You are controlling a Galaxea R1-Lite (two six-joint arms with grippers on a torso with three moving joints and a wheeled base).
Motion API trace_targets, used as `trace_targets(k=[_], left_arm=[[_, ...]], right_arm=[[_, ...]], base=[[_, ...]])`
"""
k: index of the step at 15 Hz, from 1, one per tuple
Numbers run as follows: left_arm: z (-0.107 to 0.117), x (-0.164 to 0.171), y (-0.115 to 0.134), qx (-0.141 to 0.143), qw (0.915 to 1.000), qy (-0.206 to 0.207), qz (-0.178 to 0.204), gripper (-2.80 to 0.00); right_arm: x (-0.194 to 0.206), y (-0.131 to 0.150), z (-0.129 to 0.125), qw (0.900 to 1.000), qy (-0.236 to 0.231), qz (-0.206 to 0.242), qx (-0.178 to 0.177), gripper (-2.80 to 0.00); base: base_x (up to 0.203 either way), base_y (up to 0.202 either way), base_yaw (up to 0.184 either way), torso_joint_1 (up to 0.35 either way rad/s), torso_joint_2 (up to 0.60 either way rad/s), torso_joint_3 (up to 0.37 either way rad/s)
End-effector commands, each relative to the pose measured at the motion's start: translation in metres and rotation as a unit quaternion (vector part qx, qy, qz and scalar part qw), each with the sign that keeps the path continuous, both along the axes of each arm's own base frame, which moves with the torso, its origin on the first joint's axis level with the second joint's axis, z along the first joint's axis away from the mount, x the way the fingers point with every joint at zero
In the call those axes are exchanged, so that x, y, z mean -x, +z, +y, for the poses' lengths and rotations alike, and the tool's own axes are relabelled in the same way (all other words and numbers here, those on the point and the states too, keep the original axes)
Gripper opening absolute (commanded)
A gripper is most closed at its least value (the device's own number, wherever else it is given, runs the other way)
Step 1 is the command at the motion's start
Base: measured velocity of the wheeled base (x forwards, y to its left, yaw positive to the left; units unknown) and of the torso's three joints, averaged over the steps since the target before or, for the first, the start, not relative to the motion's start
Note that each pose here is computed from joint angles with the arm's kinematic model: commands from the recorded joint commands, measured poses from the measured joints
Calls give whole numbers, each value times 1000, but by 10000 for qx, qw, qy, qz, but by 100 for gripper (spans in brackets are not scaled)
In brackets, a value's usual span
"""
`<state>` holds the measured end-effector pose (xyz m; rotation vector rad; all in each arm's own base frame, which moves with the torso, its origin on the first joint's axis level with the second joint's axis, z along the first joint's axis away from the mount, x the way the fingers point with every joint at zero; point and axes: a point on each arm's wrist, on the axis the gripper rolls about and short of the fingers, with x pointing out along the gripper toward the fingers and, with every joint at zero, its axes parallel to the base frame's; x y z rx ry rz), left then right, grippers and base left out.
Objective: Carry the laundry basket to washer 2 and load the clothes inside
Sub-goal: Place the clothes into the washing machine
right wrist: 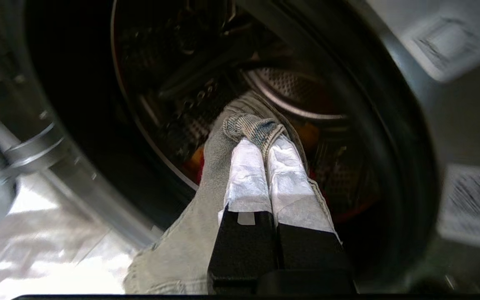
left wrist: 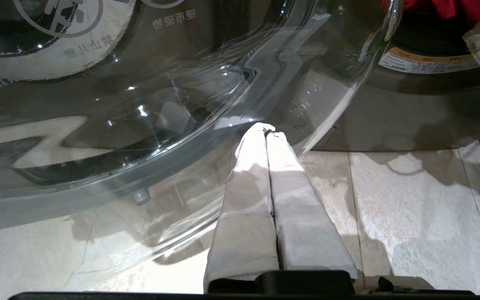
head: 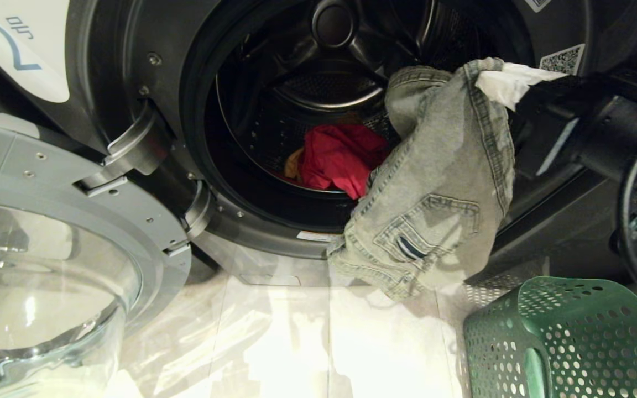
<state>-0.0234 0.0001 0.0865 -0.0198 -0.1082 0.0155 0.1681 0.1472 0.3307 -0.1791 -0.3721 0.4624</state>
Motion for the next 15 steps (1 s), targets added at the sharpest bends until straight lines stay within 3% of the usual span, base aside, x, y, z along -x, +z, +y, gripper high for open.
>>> trace_targets(k=[1,5,11,15], left_arm=[[0,-3,-11,3,9998,4,196,-280],[0,-3,-11,3,9998,1,196,-280],[0,-3,-11,3,9998,1,196,-280],[0,-3,-11,3,9998,4,196,-280]], right_arm=[[-33,-16,30,9998,-84,14,163,-280],[-63,-23,57,9986,-266,-462,70,-280],[-109,-52,98,9917,-533,-1131,303,-280],[-157,-64,117,9818,-925,-1630,295,-280]], base=[[0,0,0,0,0,0],[0,0,0,0,0,0],[0,0,0,0,0,0],[0,0,0,0,0,0]])
